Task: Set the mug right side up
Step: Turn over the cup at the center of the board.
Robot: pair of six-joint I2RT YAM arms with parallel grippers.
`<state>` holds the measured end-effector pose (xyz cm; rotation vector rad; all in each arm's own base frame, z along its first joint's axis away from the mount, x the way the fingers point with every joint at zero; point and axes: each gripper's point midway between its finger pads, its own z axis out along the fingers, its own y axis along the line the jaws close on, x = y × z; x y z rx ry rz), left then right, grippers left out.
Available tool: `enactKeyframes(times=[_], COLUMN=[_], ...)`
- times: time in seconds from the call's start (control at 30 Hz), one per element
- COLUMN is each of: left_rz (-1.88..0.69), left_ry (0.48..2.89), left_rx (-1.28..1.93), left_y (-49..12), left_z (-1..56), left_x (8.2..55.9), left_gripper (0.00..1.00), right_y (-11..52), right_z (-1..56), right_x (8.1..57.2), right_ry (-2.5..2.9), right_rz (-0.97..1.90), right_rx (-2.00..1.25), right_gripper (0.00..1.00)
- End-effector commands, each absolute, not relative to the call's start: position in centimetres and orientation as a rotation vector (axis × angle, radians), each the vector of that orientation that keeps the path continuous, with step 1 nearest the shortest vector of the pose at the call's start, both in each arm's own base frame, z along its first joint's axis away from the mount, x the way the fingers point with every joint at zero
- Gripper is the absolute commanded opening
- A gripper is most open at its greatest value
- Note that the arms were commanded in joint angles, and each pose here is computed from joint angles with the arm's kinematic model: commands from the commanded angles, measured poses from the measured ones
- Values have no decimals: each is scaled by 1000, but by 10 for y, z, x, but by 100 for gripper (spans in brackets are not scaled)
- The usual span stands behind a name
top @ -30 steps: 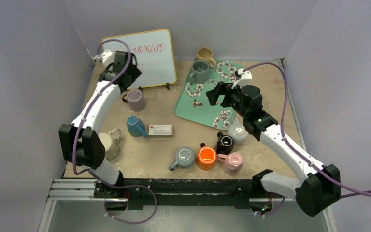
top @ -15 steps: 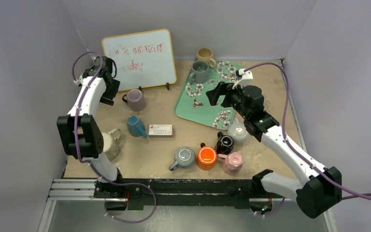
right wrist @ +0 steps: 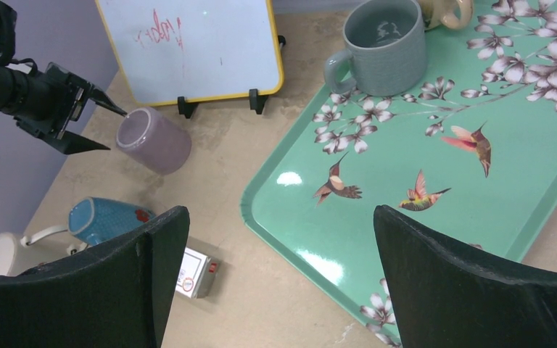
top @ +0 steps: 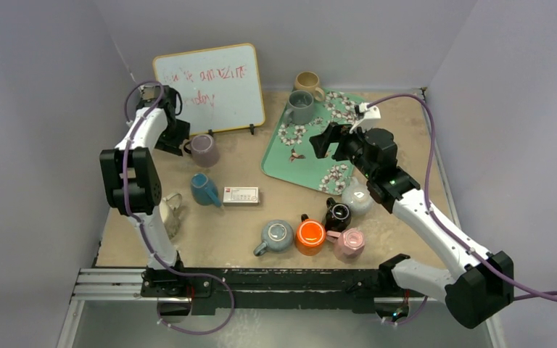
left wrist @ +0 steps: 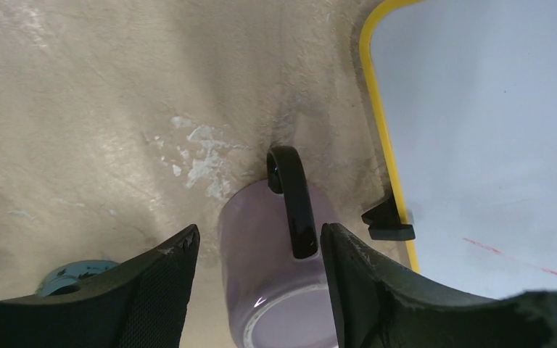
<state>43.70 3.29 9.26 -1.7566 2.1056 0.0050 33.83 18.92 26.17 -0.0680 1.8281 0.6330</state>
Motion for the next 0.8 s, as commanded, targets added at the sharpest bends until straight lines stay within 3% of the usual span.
enactKeyframes(times=[0.0, 0.5, 0.77], left_rz=[-49, -111, -99], left_ry=[2080, 2140, 2146], left_rx=[-1749, -1766, -1755], left_y=[33, 20, 21], left_z=[98, 72, 73], left_x=[457, 461, 457], left_gripper=[61, 53, 42], right_y=[188, 189, 188], right_z=[292, 294, 294], right_x=[339, 339, 338], right_ry=[1740, 1738, 1733], right_rz=[648, 646, 645], right_rx=[-75, -82, -86], right_gripper=[99, 99, 99])
